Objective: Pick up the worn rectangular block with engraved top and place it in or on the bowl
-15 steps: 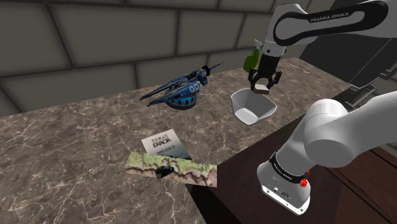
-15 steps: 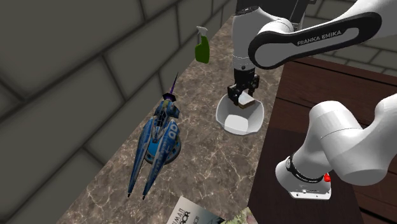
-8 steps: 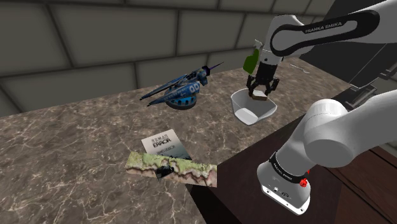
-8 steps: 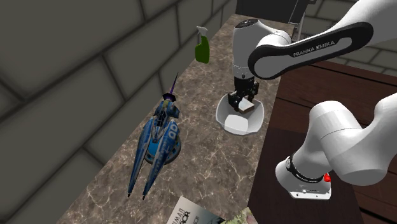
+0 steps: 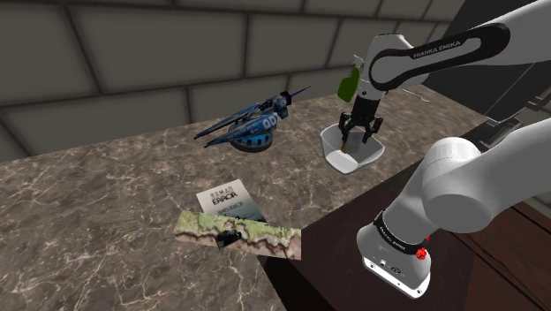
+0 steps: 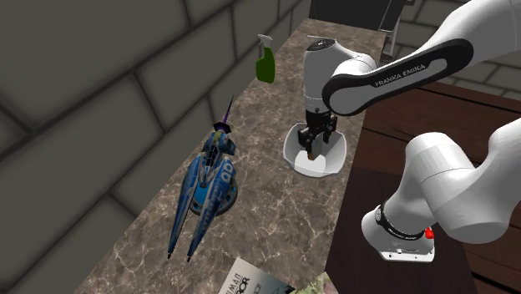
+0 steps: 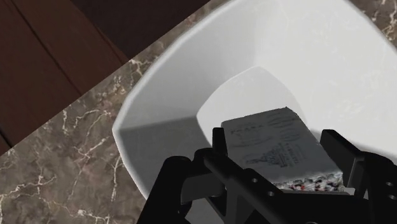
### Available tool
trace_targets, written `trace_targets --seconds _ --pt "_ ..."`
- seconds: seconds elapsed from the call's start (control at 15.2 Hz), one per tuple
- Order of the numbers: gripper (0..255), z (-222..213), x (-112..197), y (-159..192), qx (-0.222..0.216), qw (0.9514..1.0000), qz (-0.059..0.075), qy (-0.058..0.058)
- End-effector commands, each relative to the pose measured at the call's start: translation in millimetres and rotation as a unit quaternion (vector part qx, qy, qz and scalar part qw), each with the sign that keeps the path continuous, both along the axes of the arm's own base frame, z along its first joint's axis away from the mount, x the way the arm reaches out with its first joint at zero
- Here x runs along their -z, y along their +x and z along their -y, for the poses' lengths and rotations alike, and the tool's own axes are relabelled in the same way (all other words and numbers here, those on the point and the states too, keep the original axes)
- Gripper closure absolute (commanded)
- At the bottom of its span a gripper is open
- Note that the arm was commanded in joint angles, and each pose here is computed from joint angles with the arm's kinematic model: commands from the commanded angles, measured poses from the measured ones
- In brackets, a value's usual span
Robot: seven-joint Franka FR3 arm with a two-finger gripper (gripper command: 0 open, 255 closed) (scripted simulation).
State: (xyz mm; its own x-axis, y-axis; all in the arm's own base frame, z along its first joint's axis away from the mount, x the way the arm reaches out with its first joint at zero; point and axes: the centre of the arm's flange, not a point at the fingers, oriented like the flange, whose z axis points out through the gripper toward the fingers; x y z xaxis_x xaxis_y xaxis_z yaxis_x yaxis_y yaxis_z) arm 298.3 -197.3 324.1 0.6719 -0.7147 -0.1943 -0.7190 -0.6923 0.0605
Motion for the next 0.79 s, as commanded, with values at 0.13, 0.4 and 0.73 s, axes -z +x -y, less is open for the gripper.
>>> trace_targets --seconds 0.13,0.4,0.73 --pt "255 0 1 0 0.000 1.0000 0.000 0.000" --pt "0 0 1 0 0.000 1.0000 0.000 0.000" --pt "0 2 -12 2 0.000 1.0000 0.000 0.000"
